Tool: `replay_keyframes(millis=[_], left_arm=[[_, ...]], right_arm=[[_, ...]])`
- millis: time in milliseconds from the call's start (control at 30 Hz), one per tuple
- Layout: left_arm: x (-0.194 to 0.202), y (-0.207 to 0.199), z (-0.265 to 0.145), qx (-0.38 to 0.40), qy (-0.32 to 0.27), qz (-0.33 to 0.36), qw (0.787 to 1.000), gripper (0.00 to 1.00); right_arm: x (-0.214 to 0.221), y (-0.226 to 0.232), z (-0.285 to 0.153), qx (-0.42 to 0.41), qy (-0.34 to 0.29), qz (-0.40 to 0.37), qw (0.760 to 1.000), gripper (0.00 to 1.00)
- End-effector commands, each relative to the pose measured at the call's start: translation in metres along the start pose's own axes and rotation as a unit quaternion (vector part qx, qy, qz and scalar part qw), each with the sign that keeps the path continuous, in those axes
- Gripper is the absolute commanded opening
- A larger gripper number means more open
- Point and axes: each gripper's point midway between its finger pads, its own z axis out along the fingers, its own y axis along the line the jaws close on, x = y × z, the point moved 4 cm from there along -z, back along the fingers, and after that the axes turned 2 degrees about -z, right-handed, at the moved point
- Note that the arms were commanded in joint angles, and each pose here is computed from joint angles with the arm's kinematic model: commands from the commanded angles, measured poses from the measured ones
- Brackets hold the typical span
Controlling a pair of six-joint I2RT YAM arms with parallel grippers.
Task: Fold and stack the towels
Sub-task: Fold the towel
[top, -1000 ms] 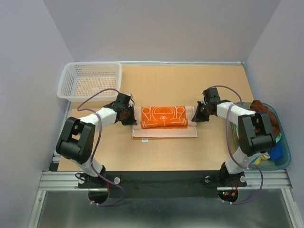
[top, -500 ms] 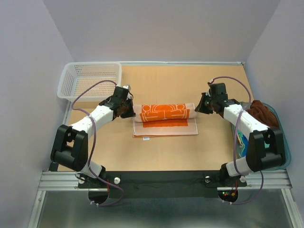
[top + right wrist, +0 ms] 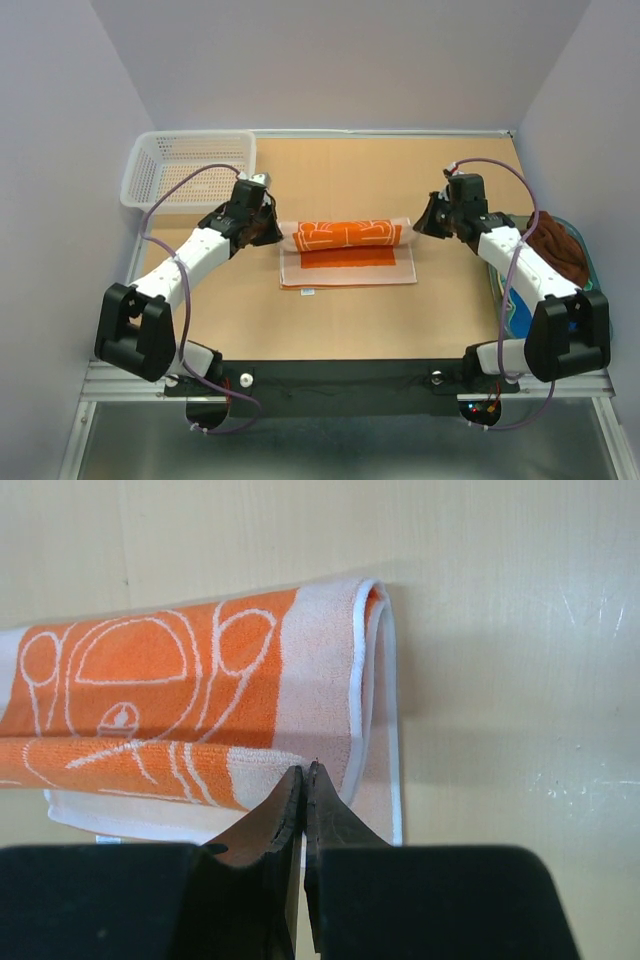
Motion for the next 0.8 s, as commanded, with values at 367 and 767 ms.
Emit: replay_keyframes(millis=[367,767], left_arm=[[0.044,0.032,0.035,-0.041,0.048,-0.003,0.998,0.00],[0.040,0.025,0.011,-0.023,0.023,0.006,0.999,0.58]], right_arm=[[0.045,-0.051,0.029,0.116,0.055,0.017,0.992,0.01],[0.040,-0.025,0.006,0.027,0.040,-0.005,0.999,0.45]])
